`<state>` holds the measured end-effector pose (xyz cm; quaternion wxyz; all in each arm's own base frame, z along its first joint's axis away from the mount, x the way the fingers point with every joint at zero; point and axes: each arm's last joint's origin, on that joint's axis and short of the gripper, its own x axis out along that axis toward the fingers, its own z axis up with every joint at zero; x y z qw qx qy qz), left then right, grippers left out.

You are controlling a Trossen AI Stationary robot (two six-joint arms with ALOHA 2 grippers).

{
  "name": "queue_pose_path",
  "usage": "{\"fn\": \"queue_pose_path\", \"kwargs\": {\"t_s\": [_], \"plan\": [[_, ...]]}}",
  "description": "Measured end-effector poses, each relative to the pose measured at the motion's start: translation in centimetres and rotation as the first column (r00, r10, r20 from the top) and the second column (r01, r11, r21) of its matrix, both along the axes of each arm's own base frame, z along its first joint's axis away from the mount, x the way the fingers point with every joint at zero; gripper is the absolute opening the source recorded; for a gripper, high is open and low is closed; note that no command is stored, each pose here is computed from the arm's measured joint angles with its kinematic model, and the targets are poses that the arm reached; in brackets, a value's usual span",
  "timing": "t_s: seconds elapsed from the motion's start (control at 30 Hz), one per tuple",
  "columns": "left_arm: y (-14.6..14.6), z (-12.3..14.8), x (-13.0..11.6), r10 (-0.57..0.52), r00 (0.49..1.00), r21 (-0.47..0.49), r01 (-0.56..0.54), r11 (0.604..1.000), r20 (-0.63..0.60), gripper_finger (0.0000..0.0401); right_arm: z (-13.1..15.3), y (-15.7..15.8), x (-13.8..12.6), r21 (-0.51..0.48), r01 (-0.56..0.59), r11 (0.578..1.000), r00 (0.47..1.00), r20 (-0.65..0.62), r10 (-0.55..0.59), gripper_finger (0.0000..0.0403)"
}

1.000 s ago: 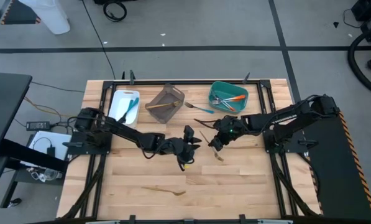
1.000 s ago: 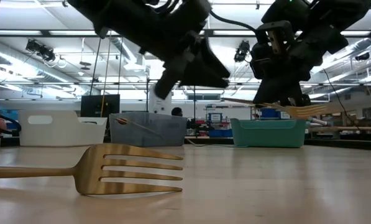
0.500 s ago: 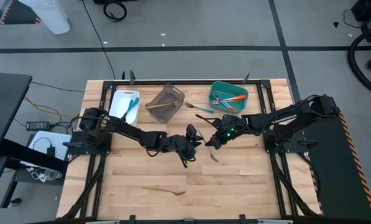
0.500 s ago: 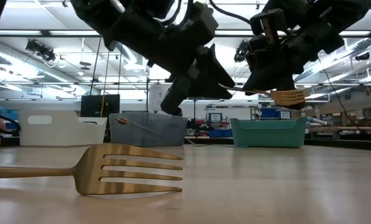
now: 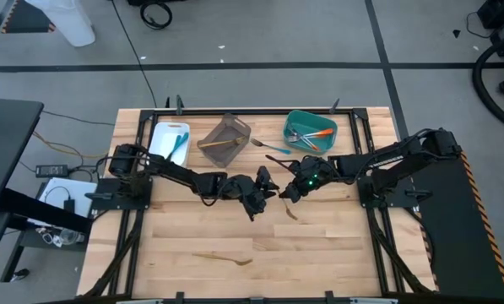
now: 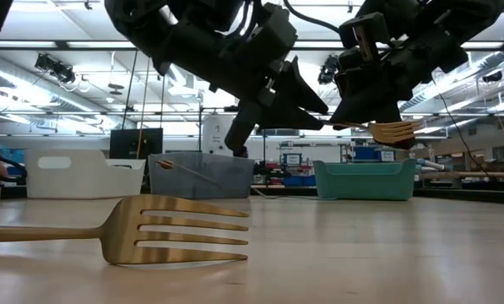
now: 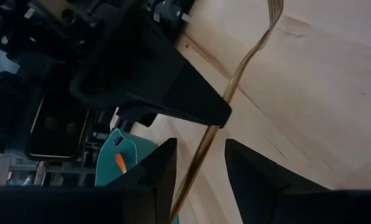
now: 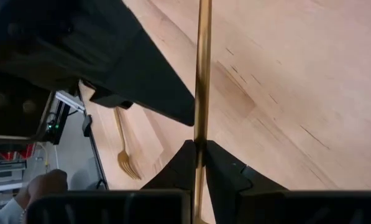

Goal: Sort silverware by color (type)
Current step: Put the top gold fork into the black bin

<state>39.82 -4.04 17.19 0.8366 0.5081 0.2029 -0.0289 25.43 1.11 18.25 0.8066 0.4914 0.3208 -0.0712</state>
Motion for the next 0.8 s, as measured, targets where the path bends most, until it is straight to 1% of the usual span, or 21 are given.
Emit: {"fn": "queue_pose_path", "kwargs": {"t_s": [0.17, 0.3, 0.37, 0.8], "plan": [[0.6, 0.0, 0.1, -0.053, 0.999, -0.018, 0.053, 0.998, -0.007, 0.0144, -0.1, 0.0, -0.1, 0.003, 0.001, 1.0, 1.0, -0.015, -0.001, 0.0034], [1.0, -0.1, 0.1, -0.124, 0.992, 0.042, 0.125, 0.991, -0.021, 0.0144, -0.1, 0.1, -0.1, 0.011, -0.009, 1.0, 1.0, -0.021, 0.009, 0.0034], [1.2, -0.1, 0.2, -0.145, 0.989, 0.055, 0.146, 0.988, -0.025, 0.0144, -0.1, 0.1, -0.1, 0.011, -0.009, 1.0, 1.0, -0.021, 0.009, 0.0034], [2.8, -0.1, 0.2, -0.12, 0.992, 0.059, 0.122, 0.991, -0.032, 0.0142, 0.1, 0.1, 0.1, 0.011, -0.009, 1.0, 1.0, 0.015, 0.009, 0.0034]]}}
